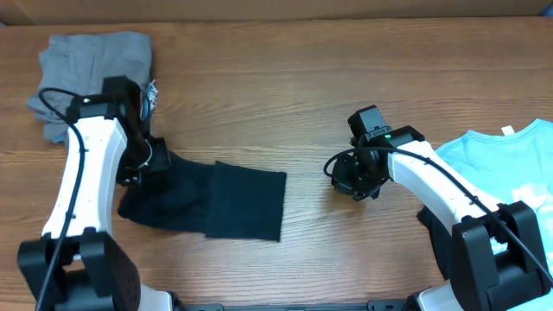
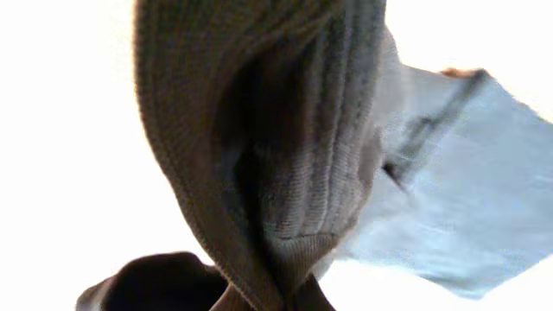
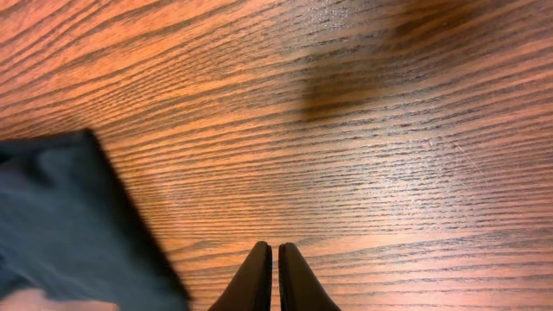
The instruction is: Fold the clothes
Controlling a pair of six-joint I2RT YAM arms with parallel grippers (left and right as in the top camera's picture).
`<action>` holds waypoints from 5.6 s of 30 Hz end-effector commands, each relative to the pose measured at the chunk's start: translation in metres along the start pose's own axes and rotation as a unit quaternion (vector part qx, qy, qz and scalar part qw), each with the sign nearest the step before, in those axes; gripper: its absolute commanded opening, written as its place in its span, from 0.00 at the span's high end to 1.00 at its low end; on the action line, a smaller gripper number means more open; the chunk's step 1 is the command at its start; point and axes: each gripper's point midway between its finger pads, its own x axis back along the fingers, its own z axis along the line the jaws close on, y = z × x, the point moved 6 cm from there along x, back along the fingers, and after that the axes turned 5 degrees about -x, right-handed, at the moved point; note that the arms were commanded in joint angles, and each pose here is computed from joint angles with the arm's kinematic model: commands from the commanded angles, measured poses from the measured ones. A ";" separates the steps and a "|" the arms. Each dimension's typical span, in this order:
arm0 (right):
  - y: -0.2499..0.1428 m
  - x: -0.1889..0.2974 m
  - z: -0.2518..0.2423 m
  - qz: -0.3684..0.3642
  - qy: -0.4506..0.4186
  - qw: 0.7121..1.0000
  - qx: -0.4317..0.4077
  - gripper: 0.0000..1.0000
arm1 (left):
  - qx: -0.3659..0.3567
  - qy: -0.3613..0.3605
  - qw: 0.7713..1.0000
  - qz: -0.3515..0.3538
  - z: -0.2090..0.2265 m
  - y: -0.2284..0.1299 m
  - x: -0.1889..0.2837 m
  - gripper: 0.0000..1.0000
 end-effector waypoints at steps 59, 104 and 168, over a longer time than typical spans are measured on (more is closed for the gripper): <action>0.003 0.006 0.003 -0.016 0.009 1.000 0.002 0.90 | -0.201 -0.045 0.978 -0.020 -0.225 -0.082 -0.036 0.54; -0.052 -0.040 0.106 0.044 0.124 0.970 0.204 0.54 | -0.126 -0.091 0.987 0.045 -0.109 -0.031 -0.087 0.71; -0.100 -0.044 0.084 0.089 0.017 0.993 0.081 0.96 | -0.132 -0.108 0.985 0.005 -0.117 -0.017 -0.087 0.59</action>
